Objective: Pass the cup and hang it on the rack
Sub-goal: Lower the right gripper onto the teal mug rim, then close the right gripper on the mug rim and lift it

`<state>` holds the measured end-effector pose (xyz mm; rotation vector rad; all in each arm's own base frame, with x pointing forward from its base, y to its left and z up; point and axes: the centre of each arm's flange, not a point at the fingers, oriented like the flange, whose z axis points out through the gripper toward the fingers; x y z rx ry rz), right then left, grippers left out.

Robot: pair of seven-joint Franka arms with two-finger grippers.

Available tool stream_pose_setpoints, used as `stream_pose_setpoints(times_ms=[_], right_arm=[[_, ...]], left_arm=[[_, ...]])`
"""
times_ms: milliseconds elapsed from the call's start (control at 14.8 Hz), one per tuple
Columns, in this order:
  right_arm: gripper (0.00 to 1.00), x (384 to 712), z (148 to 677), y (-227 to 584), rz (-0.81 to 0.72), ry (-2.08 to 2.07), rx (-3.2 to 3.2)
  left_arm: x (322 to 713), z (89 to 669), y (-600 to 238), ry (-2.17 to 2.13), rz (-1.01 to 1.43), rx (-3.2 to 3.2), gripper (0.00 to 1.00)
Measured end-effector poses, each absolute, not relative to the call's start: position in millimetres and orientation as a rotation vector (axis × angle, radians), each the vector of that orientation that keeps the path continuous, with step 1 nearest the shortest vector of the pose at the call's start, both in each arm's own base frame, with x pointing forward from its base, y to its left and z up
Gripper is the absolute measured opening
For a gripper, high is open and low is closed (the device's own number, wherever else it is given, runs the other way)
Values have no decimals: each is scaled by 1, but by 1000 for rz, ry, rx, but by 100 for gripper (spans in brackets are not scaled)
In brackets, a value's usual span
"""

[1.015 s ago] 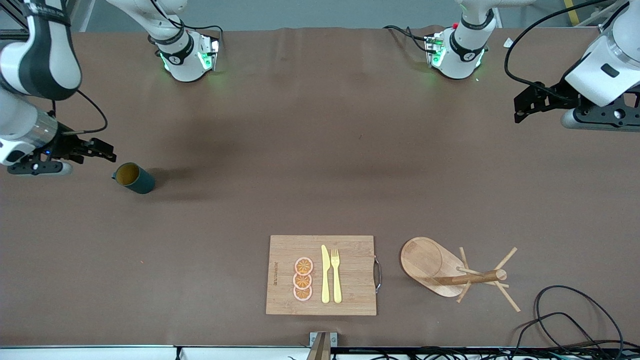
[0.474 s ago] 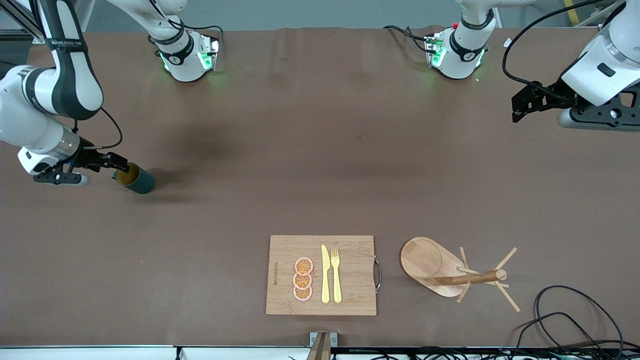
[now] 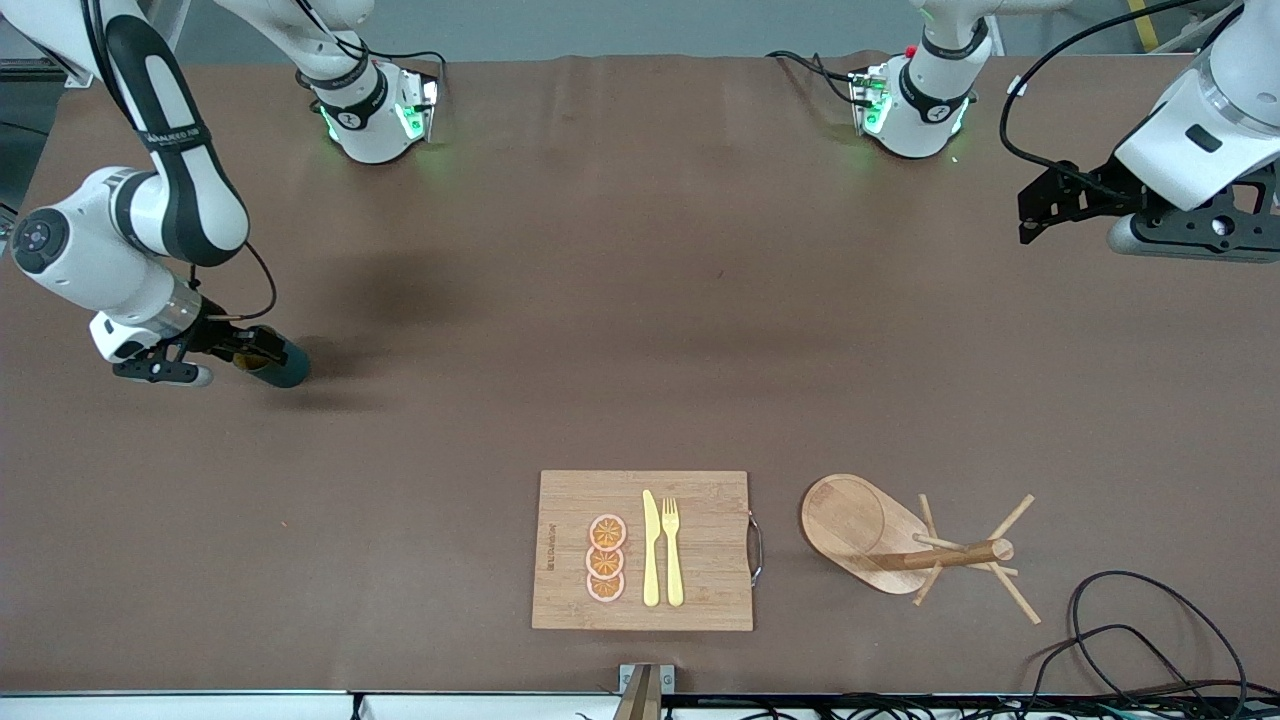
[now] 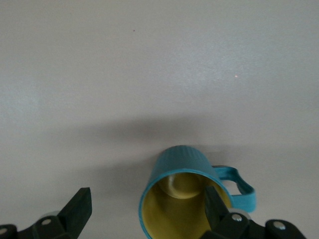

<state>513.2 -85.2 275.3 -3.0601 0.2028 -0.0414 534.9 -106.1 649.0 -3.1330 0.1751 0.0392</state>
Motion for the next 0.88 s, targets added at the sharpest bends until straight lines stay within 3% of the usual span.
stream_pose_setpoints(times_ms=[880], right_arm=[[100,508,257,-61,-65,207,-3064]], left_arm=[[535,649,-106,176,40,-3133,100]])
